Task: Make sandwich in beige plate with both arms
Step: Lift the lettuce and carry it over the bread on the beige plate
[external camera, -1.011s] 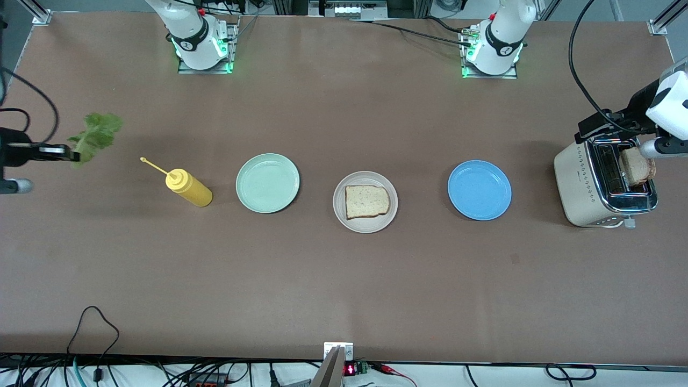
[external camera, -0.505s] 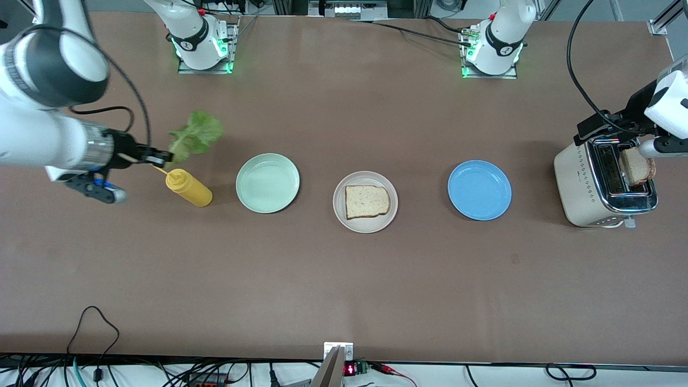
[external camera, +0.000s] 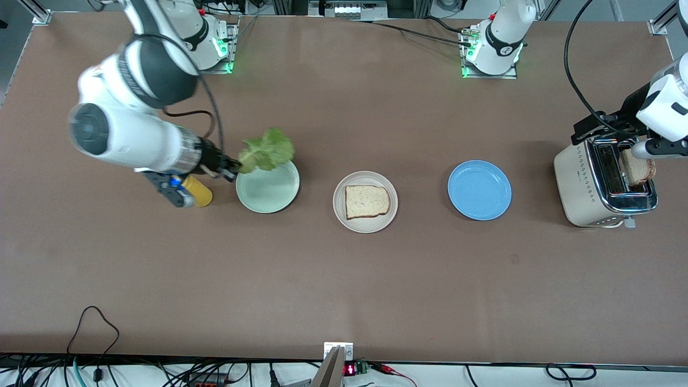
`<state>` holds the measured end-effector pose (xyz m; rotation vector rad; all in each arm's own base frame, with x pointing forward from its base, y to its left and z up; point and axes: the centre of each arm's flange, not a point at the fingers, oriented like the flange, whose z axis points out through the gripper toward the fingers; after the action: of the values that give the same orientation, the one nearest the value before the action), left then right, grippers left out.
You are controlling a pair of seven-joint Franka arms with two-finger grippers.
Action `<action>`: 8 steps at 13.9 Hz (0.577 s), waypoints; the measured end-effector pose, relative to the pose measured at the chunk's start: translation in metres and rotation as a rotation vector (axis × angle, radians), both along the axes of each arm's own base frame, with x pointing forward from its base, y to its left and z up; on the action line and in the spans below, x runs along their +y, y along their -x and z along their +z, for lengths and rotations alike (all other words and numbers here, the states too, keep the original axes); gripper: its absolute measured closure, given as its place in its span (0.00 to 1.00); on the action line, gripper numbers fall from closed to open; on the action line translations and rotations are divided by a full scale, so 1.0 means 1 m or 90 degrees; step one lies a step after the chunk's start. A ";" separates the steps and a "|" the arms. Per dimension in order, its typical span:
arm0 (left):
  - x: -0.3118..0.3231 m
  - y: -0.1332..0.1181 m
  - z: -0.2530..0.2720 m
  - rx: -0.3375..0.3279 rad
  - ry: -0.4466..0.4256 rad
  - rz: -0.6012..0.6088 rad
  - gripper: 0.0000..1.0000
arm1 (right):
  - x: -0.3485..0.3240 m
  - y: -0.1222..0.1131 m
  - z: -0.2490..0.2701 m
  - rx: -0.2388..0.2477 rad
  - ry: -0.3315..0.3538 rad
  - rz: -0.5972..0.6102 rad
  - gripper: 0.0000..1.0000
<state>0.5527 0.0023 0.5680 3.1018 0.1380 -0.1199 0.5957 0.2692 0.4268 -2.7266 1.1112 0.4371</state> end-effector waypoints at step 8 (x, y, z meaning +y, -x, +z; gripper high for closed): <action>0.017 -0.012 -0.022 0.023 0.000 0.018 0.00 | 0.124 0.015 -0.089 -0.017 -0.023 -0.208 0.97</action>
<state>0.5645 0.0195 0.5461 3.0969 0.1834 -0.1750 0.5810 0.3935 0.3383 -2.4474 1.4905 0.3658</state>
